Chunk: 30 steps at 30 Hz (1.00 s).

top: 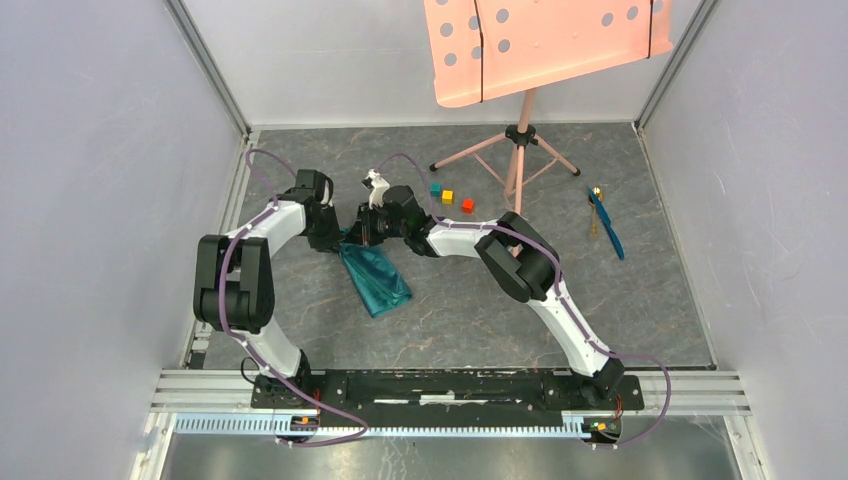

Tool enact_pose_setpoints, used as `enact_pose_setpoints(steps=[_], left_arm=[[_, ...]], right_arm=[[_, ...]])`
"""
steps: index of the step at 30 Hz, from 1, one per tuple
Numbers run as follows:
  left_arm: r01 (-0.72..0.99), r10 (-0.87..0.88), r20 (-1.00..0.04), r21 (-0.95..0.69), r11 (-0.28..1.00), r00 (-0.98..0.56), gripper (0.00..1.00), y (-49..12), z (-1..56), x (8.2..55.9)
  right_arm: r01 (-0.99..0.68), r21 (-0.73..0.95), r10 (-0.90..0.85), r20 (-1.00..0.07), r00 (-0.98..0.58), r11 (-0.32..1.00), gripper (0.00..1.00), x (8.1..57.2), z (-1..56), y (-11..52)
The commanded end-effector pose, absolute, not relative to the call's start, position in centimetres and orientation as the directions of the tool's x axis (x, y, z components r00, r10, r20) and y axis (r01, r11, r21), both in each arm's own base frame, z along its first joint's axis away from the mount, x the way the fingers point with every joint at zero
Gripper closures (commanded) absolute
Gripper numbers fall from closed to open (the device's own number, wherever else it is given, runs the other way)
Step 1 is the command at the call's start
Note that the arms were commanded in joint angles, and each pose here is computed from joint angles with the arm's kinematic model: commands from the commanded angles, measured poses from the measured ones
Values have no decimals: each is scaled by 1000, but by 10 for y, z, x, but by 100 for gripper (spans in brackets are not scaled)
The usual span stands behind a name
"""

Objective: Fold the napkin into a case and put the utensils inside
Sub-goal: Insert the folded napkin into the top corner of the smaller rectangle at the center of the board.

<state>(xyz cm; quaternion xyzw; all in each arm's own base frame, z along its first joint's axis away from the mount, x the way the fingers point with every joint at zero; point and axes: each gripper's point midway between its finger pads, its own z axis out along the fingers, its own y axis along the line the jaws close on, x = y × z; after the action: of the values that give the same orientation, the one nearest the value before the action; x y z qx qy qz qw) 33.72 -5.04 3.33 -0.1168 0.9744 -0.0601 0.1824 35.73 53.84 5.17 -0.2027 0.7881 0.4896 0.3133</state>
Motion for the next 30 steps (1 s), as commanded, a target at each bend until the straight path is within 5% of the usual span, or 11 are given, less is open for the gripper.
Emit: enact_pose_setpoints(steps=[1, 7, 21, 25, 30], left_arm=[[-171, -214, -376, -145, 975, -901, 81, -50, 39, 352], [-156, -208, -412, -156, 975, -887, 97, -50, 47, 354], [-123, -216, -437, -231, 965, -873, 98, -67, 56, 355], [-154, -265, -368, -304, 940, -891, 98, -83, 43, 345], [-194, -277, -357, -249, 949, -892, 98, -59, 40, 338]], right_arm=[[-654, 640, 15, -719, -695, 403, 83, 362, 68, 550], [-656, 642, -1, -714, -700, 396, 82, 356, 63, 558], [-650, 642, -2, -711, -703, 408, 89, 345, 39, 571], [-695, 589, -6, -761, -649, 413, 88, 358, 33, 598], [-685, 604, 2, -750, -661, 407, 76, 353, 50, 565]])
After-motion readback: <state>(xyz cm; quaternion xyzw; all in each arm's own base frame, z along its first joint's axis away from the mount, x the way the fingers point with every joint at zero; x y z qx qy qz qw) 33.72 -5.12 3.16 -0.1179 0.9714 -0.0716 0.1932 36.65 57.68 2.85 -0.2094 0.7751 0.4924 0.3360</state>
